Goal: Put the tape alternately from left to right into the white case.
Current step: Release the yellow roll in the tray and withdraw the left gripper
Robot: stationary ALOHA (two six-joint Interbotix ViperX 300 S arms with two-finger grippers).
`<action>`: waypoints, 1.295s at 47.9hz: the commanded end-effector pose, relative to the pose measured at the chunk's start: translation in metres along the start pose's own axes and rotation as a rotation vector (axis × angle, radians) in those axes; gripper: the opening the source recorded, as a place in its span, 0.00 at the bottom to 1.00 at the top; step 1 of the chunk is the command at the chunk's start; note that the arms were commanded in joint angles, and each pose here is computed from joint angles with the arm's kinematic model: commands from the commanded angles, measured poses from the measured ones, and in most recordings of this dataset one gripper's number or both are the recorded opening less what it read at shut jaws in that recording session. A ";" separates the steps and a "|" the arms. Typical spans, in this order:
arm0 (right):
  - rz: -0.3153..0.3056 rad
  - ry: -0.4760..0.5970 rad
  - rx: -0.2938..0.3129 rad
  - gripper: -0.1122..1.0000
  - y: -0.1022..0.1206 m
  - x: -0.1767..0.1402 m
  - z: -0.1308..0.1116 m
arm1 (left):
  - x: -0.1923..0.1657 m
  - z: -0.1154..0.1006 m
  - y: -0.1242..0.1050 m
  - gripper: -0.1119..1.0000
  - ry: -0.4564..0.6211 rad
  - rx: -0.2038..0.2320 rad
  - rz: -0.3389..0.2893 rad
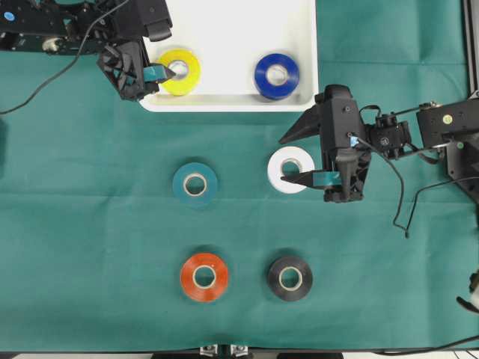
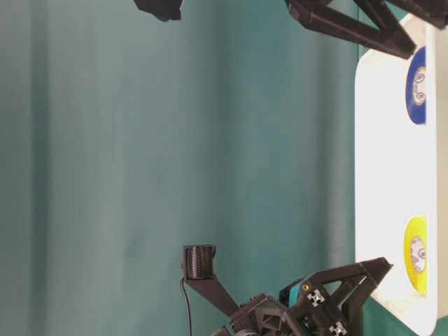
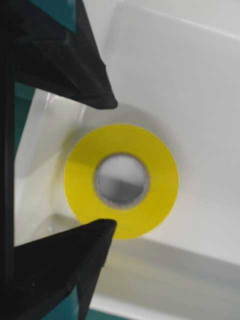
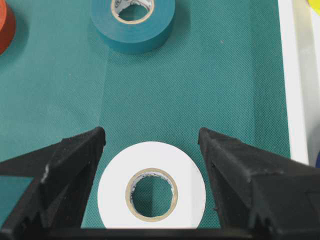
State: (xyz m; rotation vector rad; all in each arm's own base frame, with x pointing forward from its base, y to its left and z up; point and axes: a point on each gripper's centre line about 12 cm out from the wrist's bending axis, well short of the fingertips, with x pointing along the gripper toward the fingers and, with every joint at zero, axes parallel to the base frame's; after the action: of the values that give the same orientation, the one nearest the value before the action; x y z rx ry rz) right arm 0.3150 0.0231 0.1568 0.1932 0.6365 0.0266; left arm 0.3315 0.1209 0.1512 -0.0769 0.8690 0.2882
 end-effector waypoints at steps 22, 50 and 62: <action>0.010 -0.029 0.000 0.83 0.003 -0.001 0.008 | -0.045 0.003 -0.058 0.73 -0.059 0.121 -0.115; 0.010 -0.030 0.000 0.83 0.003 -0.001 0.009 | -0.065 -0.009 -0.109 0.73 -0.106 0.177 -0.234; 0.010 -0.030 0.000 0.83 0.003 -0.001 0.009 | -0.067 -0.011 -0.120 0.72 -0.123 0.151 -0.263</action>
State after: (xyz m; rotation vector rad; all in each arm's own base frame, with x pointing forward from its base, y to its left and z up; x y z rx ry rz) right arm 0.3150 0.0226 0.1568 0.1923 0.6364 0.0258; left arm 0.3138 -0.0087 0.1832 -0.0262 0.7750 -0.0150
